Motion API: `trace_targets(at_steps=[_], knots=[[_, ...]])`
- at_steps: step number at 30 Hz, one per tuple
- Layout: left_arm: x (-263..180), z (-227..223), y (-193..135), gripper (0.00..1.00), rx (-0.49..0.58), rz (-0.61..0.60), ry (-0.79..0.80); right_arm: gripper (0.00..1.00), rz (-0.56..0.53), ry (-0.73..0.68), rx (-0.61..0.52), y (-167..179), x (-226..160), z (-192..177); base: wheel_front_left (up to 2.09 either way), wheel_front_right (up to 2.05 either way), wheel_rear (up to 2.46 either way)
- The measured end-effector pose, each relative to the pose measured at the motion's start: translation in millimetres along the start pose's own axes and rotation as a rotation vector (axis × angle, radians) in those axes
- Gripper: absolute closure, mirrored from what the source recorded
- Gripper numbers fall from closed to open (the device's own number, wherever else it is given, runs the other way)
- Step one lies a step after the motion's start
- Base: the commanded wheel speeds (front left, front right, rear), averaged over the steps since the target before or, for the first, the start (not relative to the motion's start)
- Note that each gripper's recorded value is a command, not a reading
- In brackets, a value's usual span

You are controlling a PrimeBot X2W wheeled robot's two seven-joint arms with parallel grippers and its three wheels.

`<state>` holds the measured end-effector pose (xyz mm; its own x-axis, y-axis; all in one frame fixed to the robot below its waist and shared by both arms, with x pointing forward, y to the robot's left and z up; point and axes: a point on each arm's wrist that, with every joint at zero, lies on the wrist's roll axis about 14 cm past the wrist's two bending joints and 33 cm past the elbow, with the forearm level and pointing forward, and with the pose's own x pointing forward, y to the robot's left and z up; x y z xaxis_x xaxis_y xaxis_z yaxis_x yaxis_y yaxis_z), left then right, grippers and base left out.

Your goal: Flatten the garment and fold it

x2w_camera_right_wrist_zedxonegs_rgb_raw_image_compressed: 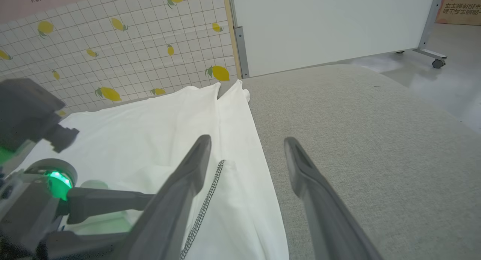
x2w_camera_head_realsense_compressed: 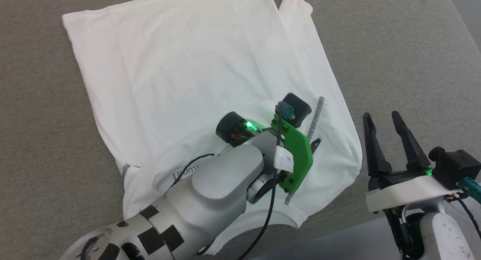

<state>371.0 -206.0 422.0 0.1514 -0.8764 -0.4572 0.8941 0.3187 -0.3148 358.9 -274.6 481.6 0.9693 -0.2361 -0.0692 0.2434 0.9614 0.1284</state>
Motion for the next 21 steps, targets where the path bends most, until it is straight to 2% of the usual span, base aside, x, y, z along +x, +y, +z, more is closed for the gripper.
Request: trace_targets(at_steps=[4,7,9,12,15,17,21], knots=[[-16,49,10,0.0,-0.078,0.042,-0.238,0.0,0.013,-0.011,-0.018,3,5,4,0.0,0.0,0.0],[-42,86,33,0.0,-0.117,0.133,-0.45,0.0,0.031,-0.02,-0.025,9,10,9,0.0,0.0,0.0],[-70,104,60,0.0,-0.128,0.233,-0.59,0.0,0.038,-0.021,-0.031,10,14,11,0.0,0.0,0.0],[-113,100,102,0.0,-0.163,0.402,-0.689,0.0,0.057,-0.023,-0.043,14,21,15,0.0,0.0,0.0],[-161,78,139,0.0,-0.176,0.577,-0.717,0.0,0.078,-0.036,-0.045,20,34,22,0.0,0.0,0.0],[-201,74,155,0.0,-0.167,0.683,-0.777,0.0,0.095,-0.026,-0.065,24,45,24,0.0,0.0,0.0],[-261,56,166,0.0,-0.136,0.84,-0.847,0.0,0.125,0.012,-0.071,35,68,21,0.0,0.0,0.0]])
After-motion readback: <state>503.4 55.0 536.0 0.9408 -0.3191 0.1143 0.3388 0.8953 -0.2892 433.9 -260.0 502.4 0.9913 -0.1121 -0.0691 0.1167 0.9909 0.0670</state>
